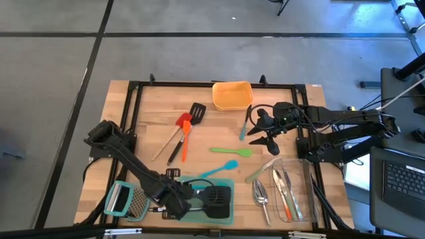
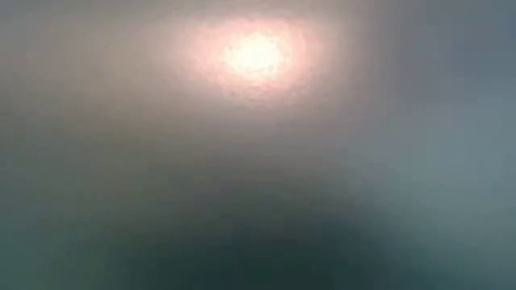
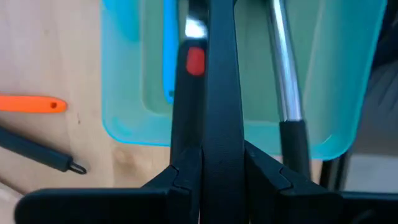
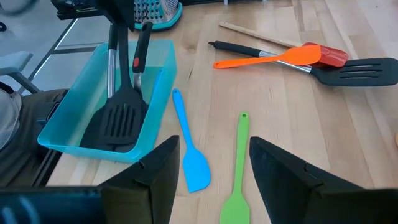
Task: Pick & Place Kitchen Items
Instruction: Put the black spatula into the blue bin
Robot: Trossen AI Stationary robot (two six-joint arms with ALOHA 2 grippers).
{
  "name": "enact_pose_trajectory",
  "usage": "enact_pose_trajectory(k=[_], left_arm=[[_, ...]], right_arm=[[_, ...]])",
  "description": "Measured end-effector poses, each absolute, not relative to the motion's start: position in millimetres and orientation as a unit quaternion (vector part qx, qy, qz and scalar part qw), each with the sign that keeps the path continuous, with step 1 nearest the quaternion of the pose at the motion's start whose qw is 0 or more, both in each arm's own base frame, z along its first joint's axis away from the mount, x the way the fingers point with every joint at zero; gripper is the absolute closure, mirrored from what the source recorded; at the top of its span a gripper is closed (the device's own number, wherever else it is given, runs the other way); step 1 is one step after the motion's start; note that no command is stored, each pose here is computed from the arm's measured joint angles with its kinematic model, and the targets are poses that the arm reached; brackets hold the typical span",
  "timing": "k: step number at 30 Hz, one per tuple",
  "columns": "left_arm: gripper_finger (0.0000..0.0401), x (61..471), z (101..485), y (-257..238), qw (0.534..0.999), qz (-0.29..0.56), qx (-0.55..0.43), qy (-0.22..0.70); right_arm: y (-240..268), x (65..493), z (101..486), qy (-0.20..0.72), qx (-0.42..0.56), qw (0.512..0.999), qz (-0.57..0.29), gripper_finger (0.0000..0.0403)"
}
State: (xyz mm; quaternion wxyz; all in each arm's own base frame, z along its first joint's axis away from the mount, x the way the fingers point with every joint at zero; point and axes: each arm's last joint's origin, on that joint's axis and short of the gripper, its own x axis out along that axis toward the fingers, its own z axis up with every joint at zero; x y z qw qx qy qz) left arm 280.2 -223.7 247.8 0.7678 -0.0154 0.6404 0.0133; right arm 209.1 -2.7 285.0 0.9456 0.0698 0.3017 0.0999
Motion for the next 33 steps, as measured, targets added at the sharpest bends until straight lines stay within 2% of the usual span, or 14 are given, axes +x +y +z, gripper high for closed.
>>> enact_pose_trajectory(k=[11,28,30,33], left_arm=[[0.0326,298,244,-201,0.772,0.004,0.045,0.634],[0.0326,312,244,-180,0.767,-0.010,0.052,0.639],[0.0309,312,244,-180,0.772,0.002,0.062,0.632],[0.0258,314,245,-178,0.780,0.022,0.075,0.621]], right_arm=[[-3,209,285,0.301,0.070,0.946,0.100,0.0206],[-3,209,285,0.301,0.070,0.946,0.100,0.0206],[-3,209,285,0.301,0.070,0.946,0.100,0.0206],[-3,209,285,0.301,0.070,0.946,0.100,0.0206]])
